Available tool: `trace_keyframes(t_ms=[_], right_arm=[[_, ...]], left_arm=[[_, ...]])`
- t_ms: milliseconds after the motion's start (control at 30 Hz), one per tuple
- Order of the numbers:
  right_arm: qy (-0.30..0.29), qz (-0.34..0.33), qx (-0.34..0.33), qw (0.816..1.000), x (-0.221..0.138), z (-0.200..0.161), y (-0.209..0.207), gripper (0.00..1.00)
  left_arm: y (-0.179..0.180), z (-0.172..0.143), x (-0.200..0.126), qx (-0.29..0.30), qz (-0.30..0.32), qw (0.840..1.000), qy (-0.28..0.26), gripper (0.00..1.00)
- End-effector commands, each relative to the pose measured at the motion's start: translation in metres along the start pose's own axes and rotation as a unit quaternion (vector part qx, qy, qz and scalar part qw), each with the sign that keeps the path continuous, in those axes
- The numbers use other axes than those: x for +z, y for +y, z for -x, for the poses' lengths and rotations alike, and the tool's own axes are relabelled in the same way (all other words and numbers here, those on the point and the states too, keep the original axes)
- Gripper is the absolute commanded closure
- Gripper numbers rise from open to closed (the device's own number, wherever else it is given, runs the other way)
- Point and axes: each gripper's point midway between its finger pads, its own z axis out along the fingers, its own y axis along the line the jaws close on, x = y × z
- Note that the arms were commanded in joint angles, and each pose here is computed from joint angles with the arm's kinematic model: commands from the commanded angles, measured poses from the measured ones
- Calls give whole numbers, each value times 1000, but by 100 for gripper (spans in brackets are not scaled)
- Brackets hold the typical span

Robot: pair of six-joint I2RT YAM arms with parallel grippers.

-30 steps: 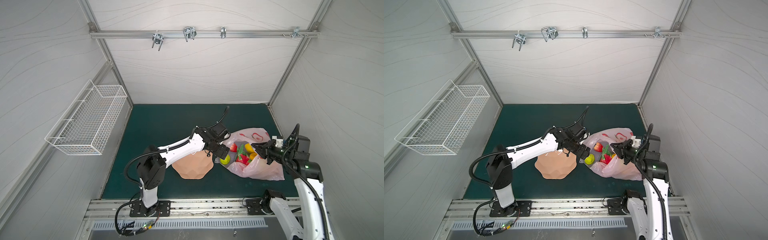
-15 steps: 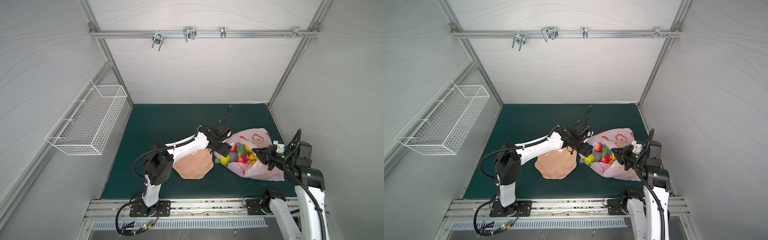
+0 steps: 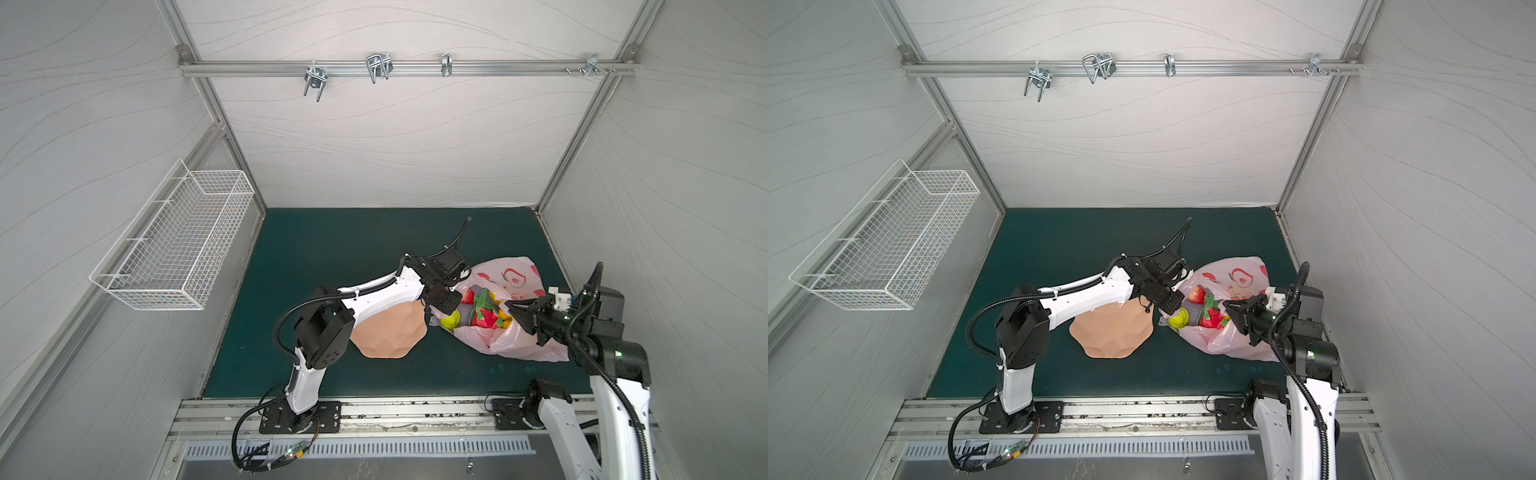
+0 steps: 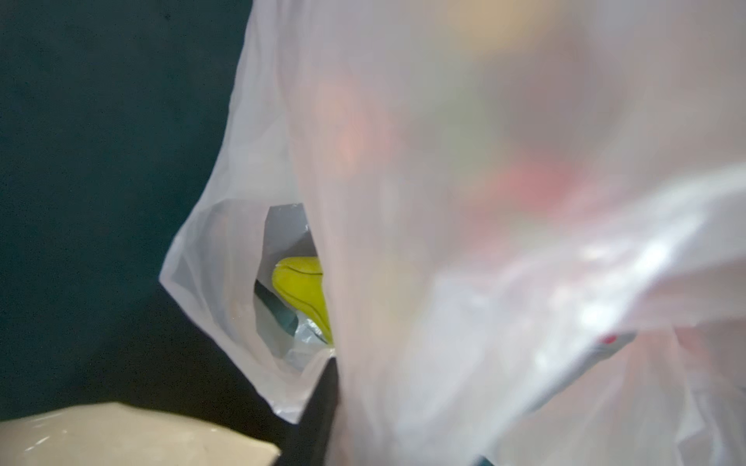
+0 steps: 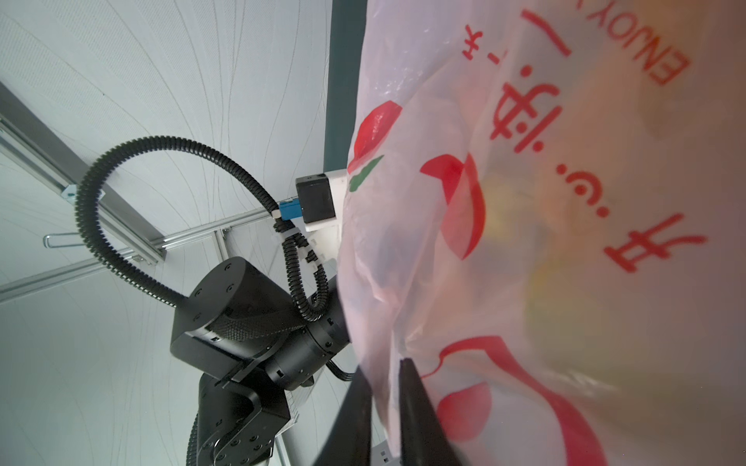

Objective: Place the fruits into the plastic bag
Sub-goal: Pick up the plastic bag from the middle-right of the table.

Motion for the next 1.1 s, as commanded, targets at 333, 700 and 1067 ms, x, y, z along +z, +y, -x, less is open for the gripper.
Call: trace_keyframes(t_ms=[333,700,1067], right_arm=[[-51,-43,-230,971,-86,-36,57,15],[89,49,-193,976,-96,-106,67,14],[114,11,-164,980,-88,-107,44,12]], left_arm=[[-3,26,-52,-9,-39,998,-57,100],[0,28,-61,-38,-83,995,-45,100],[4,19,-55,-37,-94,995,-20,100]])
